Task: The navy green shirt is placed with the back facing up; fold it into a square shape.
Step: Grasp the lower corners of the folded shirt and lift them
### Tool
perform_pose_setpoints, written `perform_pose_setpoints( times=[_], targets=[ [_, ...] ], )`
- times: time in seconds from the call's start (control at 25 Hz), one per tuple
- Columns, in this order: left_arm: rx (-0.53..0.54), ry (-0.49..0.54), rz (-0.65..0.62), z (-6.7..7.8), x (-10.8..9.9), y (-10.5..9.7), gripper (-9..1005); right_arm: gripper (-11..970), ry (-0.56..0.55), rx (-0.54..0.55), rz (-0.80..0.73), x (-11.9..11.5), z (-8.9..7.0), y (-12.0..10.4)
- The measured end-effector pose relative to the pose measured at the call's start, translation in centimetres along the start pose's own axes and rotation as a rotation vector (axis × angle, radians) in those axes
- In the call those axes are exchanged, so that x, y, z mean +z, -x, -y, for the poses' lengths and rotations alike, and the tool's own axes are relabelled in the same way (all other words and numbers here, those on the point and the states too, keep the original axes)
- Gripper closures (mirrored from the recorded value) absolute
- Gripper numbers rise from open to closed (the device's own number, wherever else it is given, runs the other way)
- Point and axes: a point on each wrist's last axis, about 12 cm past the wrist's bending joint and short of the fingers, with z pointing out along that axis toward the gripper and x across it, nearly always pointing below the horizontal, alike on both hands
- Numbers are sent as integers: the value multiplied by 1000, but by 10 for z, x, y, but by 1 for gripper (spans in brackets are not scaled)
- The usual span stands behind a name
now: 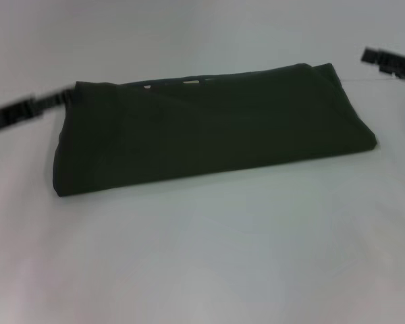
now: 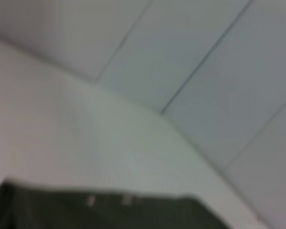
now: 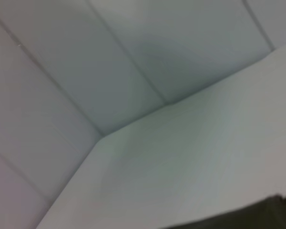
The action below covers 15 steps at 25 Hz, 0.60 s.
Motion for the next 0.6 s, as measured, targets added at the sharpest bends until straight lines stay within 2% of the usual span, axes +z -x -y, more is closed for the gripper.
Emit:
perform_pose_setpoints(
  times=[0.24, 0.32, 0.6],
  targets=[
    [-24, 78, -129, -10, -7, -20, 123, 100, 11, 4, -27, -26, 9, -11],
    [-61, 135, -144, -16, -4, -24, 123, 84, 10, -12, -52, -27, 9, -15],
    [-165, 192, -174, -21, -2, -32, 123, 45, -2, -42, -103, -25, 10, -18]
  ],
)
